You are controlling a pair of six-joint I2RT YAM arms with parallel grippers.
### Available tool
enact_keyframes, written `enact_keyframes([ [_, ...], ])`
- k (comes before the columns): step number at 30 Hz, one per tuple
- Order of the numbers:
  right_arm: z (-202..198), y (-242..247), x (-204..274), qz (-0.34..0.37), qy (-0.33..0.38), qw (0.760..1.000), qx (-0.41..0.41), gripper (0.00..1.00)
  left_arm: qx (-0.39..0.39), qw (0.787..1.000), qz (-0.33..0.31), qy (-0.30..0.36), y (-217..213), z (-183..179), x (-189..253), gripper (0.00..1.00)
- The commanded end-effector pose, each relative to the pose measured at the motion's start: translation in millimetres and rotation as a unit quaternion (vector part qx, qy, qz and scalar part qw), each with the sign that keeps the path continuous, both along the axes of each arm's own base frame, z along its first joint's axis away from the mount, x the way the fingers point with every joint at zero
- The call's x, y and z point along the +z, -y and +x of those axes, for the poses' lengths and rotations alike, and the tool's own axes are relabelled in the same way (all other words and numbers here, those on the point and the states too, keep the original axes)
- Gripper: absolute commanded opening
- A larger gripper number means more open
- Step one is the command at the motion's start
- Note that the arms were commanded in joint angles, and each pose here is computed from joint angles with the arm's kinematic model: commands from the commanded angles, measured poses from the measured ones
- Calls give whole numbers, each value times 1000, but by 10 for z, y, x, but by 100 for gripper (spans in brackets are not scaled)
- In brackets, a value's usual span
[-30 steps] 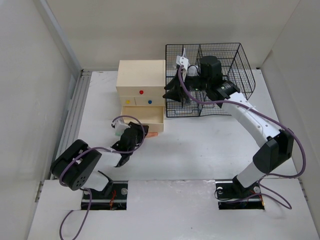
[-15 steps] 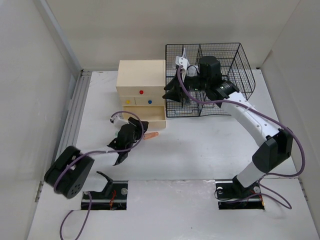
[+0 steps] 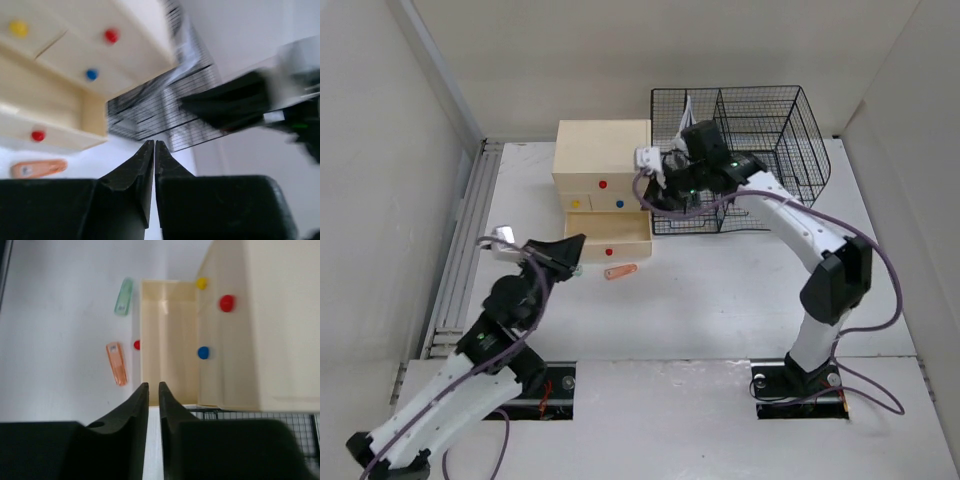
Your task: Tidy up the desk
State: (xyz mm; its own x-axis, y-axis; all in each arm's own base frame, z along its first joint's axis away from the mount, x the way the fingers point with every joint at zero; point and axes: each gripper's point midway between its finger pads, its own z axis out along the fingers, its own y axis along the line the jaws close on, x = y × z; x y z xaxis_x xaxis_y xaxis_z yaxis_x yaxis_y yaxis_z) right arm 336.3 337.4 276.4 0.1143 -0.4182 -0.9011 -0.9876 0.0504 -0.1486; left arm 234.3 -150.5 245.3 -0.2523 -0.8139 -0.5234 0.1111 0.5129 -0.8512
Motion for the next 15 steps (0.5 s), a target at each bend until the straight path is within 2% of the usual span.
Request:
enact_keyframes([
  [1,-425,-17,-717,-129,20,980,147,22,15,997,23,76,-374,-305,833,4],
  [3,-471,-92,-1063,-165,10,971,173,29,31,994,55,87,-560,-410,997,22],
  [4,-451,-134,-1176,-177,18,969,173,38,38,992,73,95,-632,-442,1076,45],
  [5,-482,-133,-1305,-192,20,966,173,40,48,987,105,111,-734,-487,1197,55],
  [8,-526,-230,-1510,-221,53,958,175,45,83,977,176,83,-905,-439,1004,74],
  [11,-569,-307,-1551,-230,63,956,173,47,93,972,201,79,-958,-427,861,79],
  [15,-611,-442,-1670,-242,74,955,155,48,80,973,189,107,-943,-490,897,83],
])
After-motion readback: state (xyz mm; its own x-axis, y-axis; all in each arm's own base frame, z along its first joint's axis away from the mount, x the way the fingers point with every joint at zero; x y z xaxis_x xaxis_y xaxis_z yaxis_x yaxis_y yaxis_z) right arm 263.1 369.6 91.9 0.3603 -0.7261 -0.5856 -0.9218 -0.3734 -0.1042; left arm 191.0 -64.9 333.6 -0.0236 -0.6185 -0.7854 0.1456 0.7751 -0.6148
